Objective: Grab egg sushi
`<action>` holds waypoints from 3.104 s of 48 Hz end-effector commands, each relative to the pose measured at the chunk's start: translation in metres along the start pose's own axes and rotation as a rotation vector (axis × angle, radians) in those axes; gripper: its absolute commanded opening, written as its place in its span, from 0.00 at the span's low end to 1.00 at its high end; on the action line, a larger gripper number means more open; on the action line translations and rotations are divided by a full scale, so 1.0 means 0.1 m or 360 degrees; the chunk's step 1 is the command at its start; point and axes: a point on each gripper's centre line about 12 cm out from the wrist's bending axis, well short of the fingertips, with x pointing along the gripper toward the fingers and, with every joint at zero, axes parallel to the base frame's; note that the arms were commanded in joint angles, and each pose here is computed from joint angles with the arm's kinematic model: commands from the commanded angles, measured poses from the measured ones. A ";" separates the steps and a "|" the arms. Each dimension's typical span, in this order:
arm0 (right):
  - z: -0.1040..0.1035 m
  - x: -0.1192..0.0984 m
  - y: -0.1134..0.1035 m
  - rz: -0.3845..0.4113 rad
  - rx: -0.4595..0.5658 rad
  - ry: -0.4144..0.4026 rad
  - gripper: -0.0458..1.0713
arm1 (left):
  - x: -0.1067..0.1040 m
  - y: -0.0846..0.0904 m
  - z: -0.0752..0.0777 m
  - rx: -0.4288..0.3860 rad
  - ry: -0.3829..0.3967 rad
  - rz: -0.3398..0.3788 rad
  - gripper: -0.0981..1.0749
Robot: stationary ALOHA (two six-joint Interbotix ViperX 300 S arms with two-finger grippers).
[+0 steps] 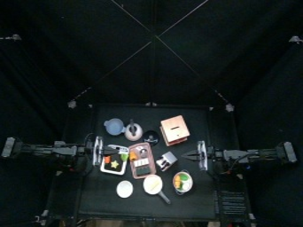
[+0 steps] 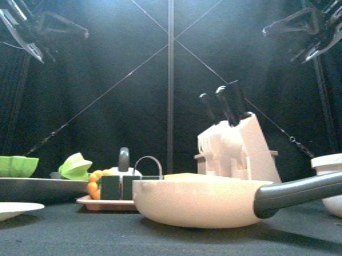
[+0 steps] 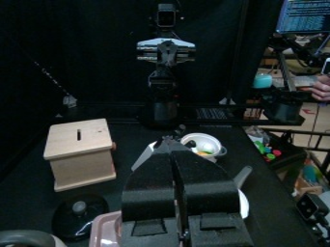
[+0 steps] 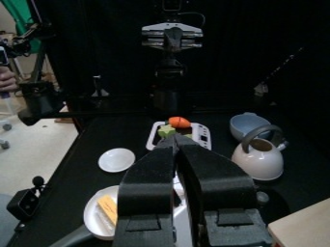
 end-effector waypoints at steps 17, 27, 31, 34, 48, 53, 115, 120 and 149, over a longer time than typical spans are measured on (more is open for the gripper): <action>0.02 0.46 0.04 0.0027 0.0028 0.0115 0.06 | 0.20 -0.01 0.08 -0.0120 -0.0026 0.0011 0.12; -0.11 0.79 0.31 0.0178 0.0026 0.0226 0.06 | 0.34 -0.05 -0.04 -0.0118 -0.0010 -0.0011 0.20; -0.20 0.92 0.48 0.0261 0.0022 0.0282 0.07 | 0.38 -0.08 -0.07 -0.0116 -0.0021 -0.0030 0.24; -0.29 1.02 0.63 0.0327 0.0016 0.0331 0.07 | 0.41 -0.12 -0.08 -0.0115 -0.0030 -0.0054 0.27; -0.68 1.34 0.94 0.0427 -0.0003 0.0529 0.07 | 0.58 -0.30 -0.30 -0.0116 0.0062 -0.0151 0.45; -0.78 1.41 0.98 0.0434 -0.0006 0.0573 0.07 | 0.65 -0.37 -0.39 -0.0115 0.0112 -0.0183 0.52; -1.41 2.03 1.16 0.0399 -0.0086 0.1358 0.81 | 0.78 -0.41 -0.66 -0.0138 0.0198 -0.0159 0.73; -1.46 2.03 1.16 0.0402 -0.0107 0.1387 0.81 | 0.75 -0.33 -0.66 -0.0137 0.0189 -0.0118 0.73; -1.71 2.05 1.02 0.0395 -0.0298 0.1566 0.75 | 0.49 -0.27 -0.72 -0.0144 0.0196 -0.0100 0.73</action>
